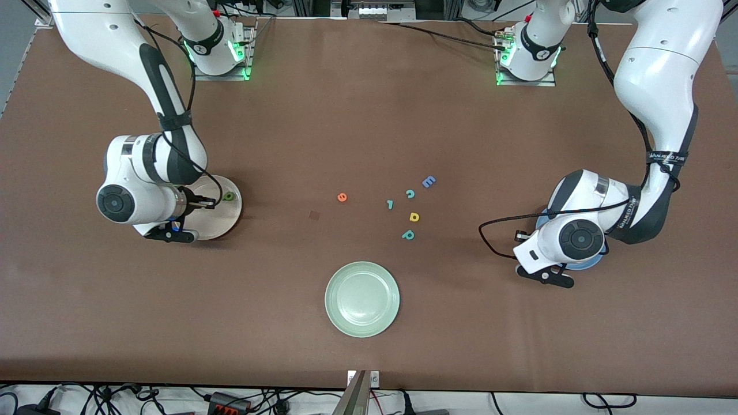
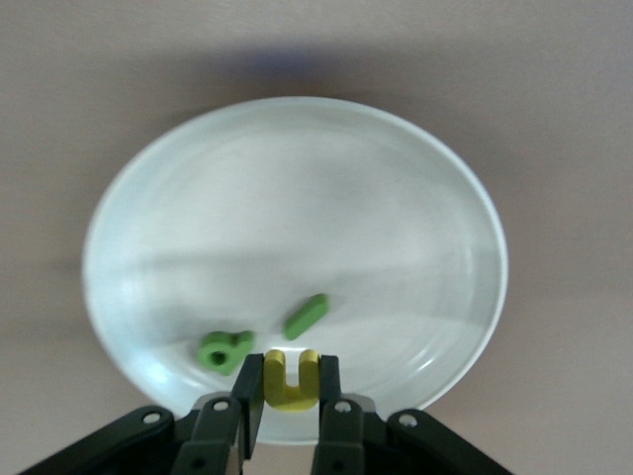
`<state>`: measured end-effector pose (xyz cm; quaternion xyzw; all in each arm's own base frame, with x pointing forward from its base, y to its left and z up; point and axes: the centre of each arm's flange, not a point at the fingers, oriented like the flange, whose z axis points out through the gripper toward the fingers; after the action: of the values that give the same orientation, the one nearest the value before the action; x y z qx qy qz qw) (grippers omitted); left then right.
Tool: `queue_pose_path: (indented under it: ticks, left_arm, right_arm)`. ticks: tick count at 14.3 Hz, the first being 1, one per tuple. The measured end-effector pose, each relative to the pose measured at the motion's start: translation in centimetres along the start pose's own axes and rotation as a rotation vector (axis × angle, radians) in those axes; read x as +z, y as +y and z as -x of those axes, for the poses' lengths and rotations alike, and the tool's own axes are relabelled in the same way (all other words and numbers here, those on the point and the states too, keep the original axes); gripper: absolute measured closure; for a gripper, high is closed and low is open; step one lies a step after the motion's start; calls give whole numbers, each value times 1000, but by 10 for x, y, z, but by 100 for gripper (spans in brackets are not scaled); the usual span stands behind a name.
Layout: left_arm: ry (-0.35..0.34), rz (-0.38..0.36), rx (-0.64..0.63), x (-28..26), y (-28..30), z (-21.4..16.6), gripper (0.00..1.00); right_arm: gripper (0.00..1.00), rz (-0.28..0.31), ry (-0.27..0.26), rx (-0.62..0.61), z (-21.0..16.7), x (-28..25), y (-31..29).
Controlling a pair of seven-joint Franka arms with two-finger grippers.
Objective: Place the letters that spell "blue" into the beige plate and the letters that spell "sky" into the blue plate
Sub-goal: 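Place the yellow u in the beige plate while the left gripper grasps yellow k, then drop the yellow k in the blue plate while the right gripper reaches orange e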
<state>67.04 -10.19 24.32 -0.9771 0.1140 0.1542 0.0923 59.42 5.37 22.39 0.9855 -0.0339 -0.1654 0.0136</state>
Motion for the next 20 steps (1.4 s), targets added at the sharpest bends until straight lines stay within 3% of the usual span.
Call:
queue_pose_path:
  ticks: [3, 10, 11, 14, 17, 18, 20]
  left_arm:
    - [-82, 2, -35, 14, -30, 11, 63]
    - [-63, 69, 100, 36, -118, 22, 63]
    - [-60, 74, 112, 39, -122, 23, 58]
    - [-55, 78, 136, 39, -115, 21, 32]
    - [-28, 89, 155, 23, -90, 17, 2]
    - [-12, 96, 129, 13, -76, 16, 0]
    - [0, 107, 19, -20, -43, 19, 0]
  right_arm:
    - [74, -7, 10, -31, -2, 8, 18]
    - [74, -9, 23, -63, -8, 22, 35]
    - [70, -10, 23, -60, -9, 23, 38]
    - [39, -12, 42, -66, -11, 13, 35]
    - [9, -19, 96, -110, -9, -18, 9]
    - [1, -18, 115, -139, -6, -29, -9]
    - [0, -16, 149, -203, 4, -45, -65]
